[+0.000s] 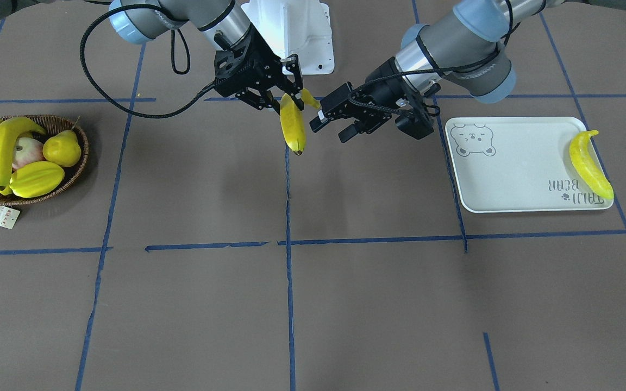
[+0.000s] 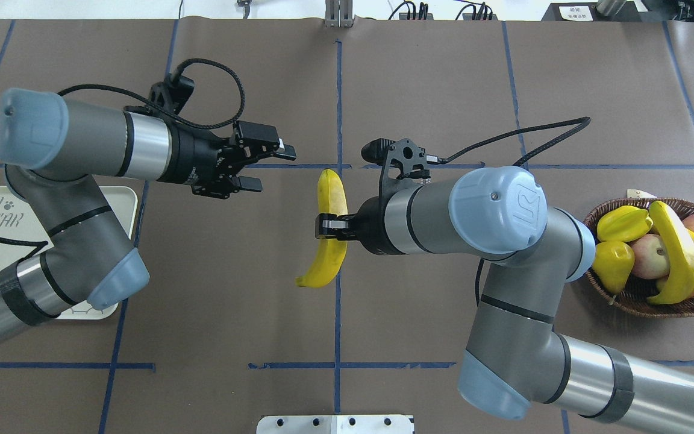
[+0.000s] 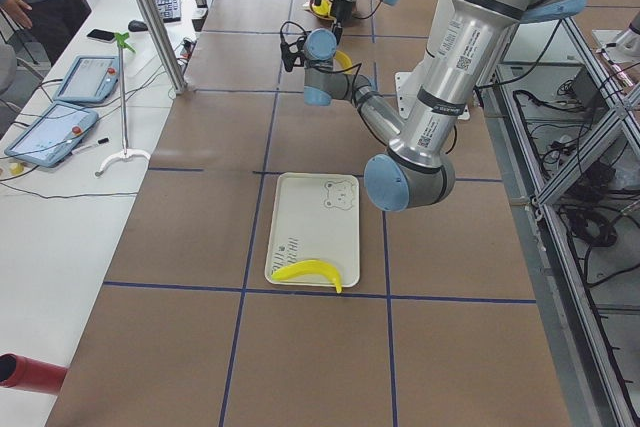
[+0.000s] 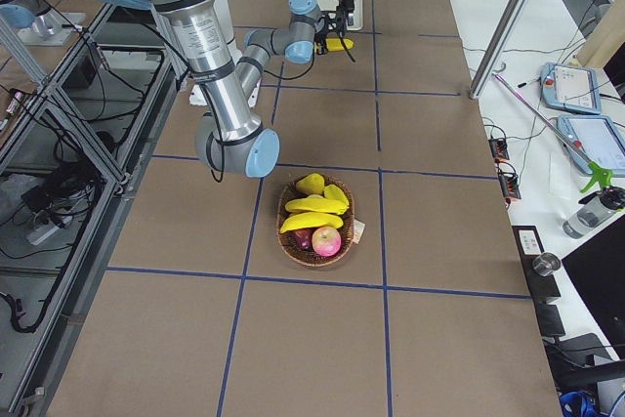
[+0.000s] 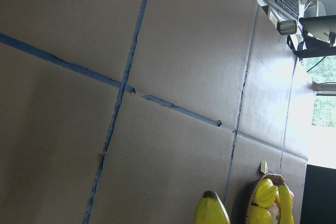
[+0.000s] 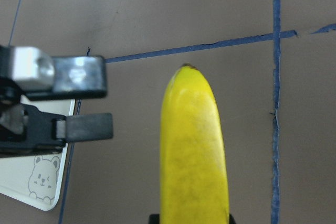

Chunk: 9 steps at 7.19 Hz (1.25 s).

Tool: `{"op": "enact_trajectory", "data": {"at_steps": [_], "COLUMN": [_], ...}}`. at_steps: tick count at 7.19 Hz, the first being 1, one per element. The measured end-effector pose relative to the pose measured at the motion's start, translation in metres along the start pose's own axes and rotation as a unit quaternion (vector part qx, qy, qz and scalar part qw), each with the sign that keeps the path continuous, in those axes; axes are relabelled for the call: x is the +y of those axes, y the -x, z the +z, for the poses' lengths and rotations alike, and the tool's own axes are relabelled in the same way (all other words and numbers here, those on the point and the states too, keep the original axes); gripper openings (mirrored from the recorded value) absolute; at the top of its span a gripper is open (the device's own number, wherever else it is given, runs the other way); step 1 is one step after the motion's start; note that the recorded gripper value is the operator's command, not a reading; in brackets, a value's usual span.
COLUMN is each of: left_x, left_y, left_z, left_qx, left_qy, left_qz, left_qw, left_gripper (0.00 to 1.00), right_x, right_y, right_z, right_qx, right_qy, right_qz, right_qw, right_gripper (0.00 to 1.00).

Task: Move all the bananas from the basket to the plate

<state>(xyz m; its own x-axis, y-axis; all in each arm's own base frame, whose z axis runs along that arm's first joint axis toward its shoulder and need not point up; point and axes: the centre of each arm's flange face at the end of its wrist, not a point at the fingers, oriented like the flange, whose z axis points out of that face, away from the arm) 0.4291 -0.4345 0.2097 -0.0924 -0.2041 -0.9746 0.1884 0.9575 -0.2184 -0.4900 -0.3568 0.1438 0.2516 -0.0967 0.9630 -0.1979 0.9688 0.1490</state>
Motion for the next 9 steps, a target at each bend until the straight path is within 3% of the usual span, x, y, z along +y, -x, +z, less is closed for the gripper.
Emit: {"op": "enact_trajectory", "data": {"at_steps": [1, 3, 5, 6, 7, 8, 9], "left_x": [0.016, 0.036, 0.040, 0.040, 0.041, 0.040, 0.039], "left_y": [-0.002, -0.005, -0.007, -0.007, -0.007, -0.006, -0.006], "left_z": [0.014, 0.029, 0.032, 0.032, 0.032, 0.031, 0.030], "left_qx": [0.004, 0.008, 0.010, 0.010, 0.009, 0.008, 0.003], "left_qy": [0.003, 0.010, 0.013, 0.013, 0.013, 0.012, 0.010], "left_qz": [0.000, -0.001, -0.001, -0.001, -0.001, -0.001, -0.003], "left_qw": [1.0000, 0.9999, 0.9999, 0.9999, 0.9999, 0.9999, 0.9999], "left_gripper": [0.95, 0.77, 0.63, 0.49, 0.10, 0.00, 0.00], "right_x": [0.002, 0.006, 0.009, 0.011, 0.011, 0.012, 0.012], "right_y": [0.004, 0.007, 0.009, 0.010, 0.011, 0.011, 0.012], "right_z": [0.000, 0.001, 0.001, 0.000, 0.000, -0.001, -0.002], "right_qx": [-0.003, -0.005, -0.008, -0.010, -0.011, -0.011, -0.012], "right_qy": [0.001, 0.004, 0.007, 0.008, 0.008, 0.008, 0.008], "right_qz": [0.000, -0.001, -0.001, -0.001, -0.001, -0.002, -0.004], "right_qw": [1.0000, 1.0000, 0.9999, 0.9999, 0.9999, 0.9999, 0.9999], "right_gripper": [0.09, 0.10, 0.11, 0.12, 0.20, 0.63, 0.99]}}
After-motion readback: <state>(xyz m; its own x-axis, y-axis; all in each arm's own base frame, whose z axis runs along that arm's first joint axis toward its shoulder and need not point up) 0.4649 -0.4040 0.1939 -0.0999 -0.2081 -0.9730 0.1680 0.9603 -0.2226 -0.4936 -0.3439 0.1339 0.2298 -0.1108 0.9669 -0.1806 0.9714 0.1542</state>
